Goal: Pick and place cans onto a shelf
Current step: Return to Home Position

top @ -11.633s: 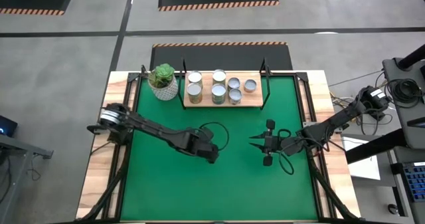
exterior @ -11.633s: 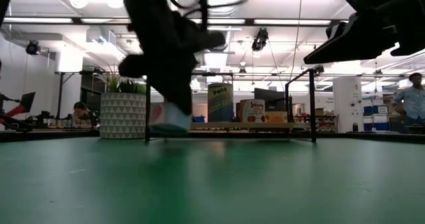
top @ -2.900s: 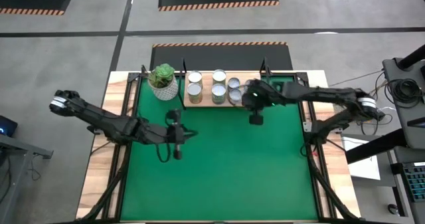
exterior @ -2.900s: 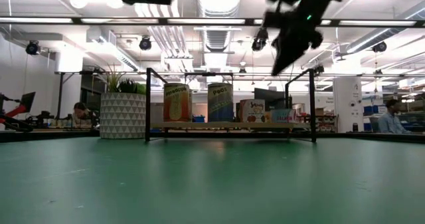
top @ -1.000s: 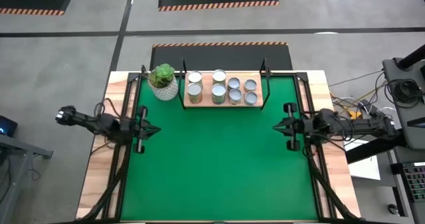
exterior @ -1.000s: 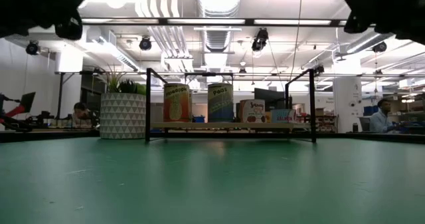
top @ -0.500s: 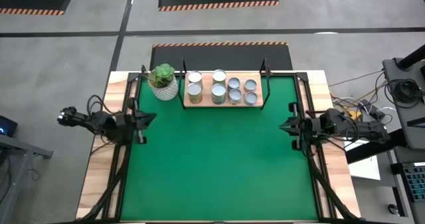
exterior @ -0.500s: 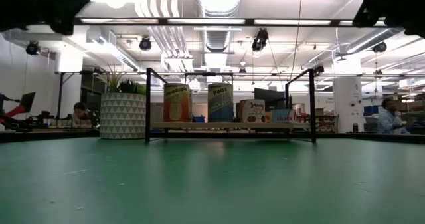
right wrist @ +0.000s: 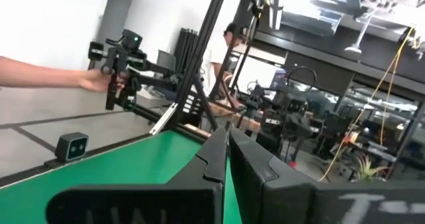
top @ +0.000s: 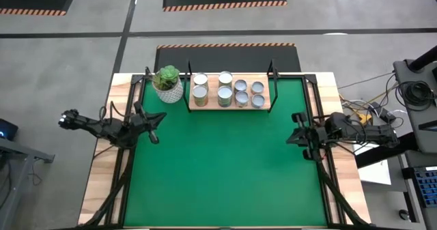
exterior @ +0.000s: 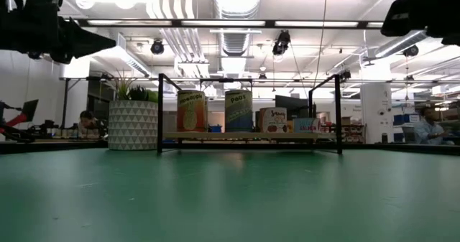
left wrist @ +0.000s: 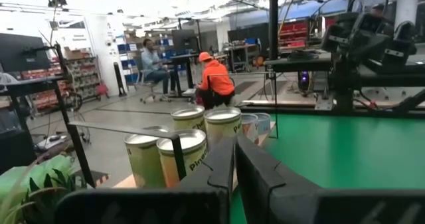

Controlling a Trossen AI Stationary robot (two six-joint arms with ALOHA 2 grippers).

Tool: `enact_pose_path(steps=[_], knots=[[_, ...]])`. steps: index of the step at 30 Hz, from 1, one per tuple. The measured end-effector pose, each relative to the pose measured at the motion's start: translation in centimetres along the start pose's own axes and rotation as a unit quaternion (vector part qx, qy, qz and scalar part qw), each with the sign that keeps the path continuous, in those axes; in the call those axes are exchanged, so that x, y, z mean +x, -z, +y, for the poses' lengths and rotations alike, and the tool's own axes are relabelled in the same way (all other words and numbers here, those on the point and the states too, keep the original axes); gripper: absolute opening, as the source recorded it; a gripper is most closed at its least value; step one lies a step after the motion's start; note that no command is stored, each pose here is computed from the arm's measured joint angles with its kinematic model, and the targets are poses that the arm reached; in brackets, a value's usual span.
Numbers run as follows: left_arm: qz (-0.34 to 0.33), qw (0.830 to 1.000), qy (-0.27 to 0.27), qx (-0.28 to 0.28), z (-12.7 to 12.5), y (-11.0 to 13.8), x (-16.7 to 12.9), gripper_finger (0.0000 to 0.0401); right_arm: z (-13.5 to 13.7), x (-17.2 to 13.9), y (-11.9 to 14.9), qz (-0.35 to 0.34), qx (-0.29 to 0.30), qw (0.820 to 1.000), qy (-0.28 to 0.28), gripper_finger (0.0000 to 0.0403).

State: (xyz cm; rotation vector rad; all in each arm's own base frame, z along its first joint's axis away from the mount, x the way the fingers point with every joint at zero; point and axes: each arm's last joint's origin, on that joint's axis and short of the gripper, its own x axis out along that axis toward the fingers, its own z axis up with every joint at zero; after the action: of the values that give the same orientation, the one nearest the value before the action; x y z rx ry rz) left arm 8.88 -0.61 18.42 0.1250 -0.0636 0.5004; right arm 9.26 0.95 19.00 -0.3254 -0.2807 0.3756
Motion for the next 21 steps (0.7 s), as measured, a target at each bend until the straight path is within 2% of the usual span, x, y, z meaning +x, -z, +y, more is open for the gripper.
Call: enact_pose_path(steps=[7, 21], knots=[[0.001, 1.0, 0.0, 0.002, -0.01, 0.02, 0.01, 0.0, -0.03, 0.08, 0.29, 0.016, -0.018, 1.0, 0.008, 0.0009], [0.001, 1.0, 0.0, 0.002, -0.01, 0.01, 0.01, 0.0, -0.03, 0.08, 0.25, 0.015, 0.004, 1.0, 0.008, 0.0009]])
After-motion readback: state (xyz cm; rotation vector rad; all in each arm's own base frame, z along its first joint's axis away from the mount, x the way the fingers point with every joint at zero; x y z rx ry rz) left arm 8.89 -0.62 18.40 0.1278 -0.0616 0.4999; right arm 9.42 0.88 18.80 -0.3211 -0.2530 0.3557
